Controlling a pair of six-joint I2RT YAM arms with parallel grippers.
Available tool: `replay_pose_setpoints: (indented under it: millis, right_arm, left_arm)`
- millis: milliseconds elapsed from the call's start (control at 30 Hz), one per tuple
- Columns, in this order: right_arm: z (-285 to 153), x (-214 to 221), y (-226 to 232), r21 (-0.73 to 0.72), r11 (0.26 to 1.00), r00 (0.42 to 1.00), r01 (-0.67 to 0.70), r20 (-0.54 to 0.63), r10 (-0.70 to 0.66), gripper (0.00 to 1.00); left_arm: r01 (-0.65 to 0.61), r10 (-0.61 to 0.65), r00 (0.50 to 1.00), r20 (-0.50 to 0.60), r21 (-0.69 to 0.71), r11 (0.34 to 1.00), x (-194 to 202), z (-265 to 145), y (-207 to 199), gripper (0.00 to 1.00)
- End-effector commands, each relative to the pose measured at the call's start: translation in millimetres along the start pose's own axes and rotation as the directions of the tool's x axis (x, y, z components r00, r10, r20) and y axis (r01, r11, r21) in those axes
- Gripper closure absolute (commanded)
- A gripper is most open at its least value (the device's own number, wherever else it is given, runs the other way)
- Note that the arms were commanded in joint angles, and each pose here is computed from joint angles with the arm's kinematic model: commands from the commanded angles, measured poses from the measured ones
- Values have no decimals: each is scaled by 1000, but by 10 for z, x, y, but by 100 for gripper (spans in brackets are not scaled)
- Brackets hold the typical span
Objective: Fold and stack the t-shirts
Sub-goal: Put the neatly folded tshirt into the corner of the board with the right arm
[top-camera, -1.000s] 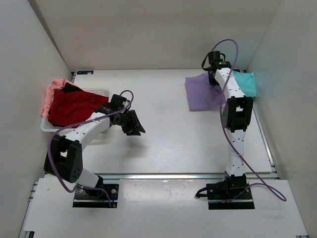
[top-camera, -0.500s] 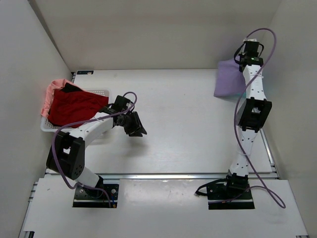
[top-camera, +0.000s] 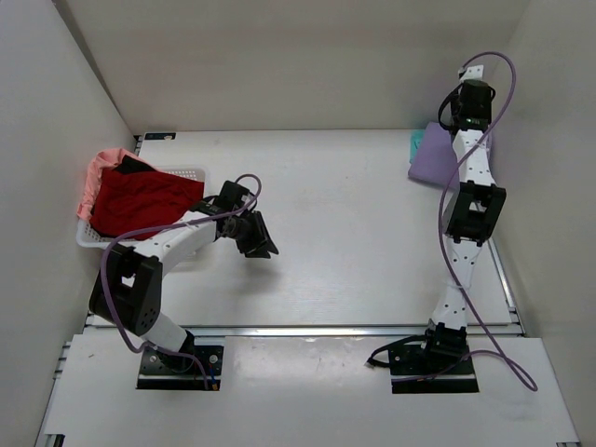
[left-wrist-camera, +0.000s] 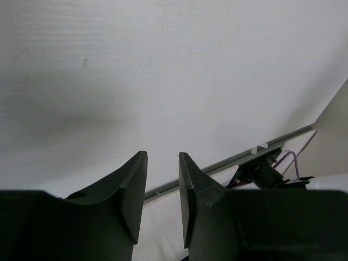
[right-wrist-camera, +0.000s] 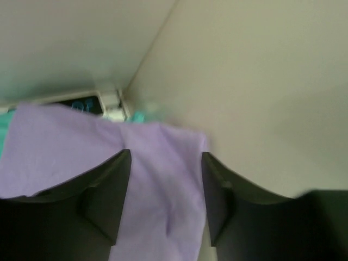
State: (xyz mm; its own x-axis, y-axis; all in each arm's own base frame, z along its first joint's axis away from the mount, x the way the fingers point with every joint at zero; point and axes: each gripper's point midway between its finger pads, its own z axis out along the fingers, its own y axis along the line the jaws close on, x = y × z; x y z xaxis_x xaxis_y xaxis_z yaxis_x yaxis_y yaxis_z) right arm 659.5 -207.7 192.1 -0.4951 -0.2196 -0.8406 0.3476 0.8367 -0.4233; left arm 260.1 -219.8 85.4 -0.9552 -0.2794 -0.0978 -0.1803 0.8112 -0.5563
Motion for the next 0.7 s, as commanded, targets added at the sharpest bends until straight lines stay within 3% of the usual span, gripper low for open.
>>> replay_pose_setpoints:
  millis: [0, 67, 100, 133, 167, 267, 367, 400, 467, 500, 567, 667]
  right_arm:
    - [-199, -850, -313, 162, 986, 966, -48, 259, 5, 47]
    - [-295, -936, -288, 151, 986, 964, -72, 265, 30, 43]
    - [-426, -1024, -265, 132, 988, 963, -79, 266, 41, 42]
    - [-567, -1081, -245, 105, 992, 965, -70, 260, 40, 42]
    - [-732, -1101, -242, 90, 994, 967, -68, 249, 44, 39]
    - [-1325, -1269, -261, 48, 996, 966, -75, 253, 60, 35]
    - [-1815, -881, 19, -114, 989, 971, -96, 208, 118, 32]
    - [-2050, -923, -21, -155, 973, 954, -170, 223, 202, 32]
    - [-2208, -505, 263, -297, 936, 960, -189, 145, 240, 29]
    - [-2372, -571, 250, -324, 921, 947, -216, 158, 278, 29]
    - [-2441, -317, 346, -327, 923, 961, -202, 117, 252, 29]
    - [-2572, -268, 374, -318, 939, 973, -133, 140, 185, 28]
  left_arm:
    - [-18, 17, 999, 33, 30, 999, -75, -29, -87, 59]
    - [-24, 23, 999, 41, 29, 999, -123, -62, -71, 59]
    - [-29, 27, 998, 50, 47, 998, -190, -108, -113, 48]
    - [-28, 26, 999, 40, 70, 997, -221, -151, -168, 33]
    - [-34, 30, 998, 60, 77, 996, -326, -208, -192, 1]
    - [-70, 60, 992, 111, 93, 993, -567, -436, -307, 1]
    - [-113, 104, 989, 101, 86, 990, -673, -585, -358, 2]
    - [-115, 110, 991, 78, 64, 991, -642, -613, -321, 1]
    - [-145, 139, 985, 99, 56, 988, -712, -710, -374, 2]
    - [-157, 151, 983, 110, 52, 986, -716, -762, -401, 1]
    - [-170, 159, 978, 134, 77, 982, -758, -852, -483, 1]
    - [-193, 173, 962, 211, 78, 978, -1009, -1044, -565, 2]
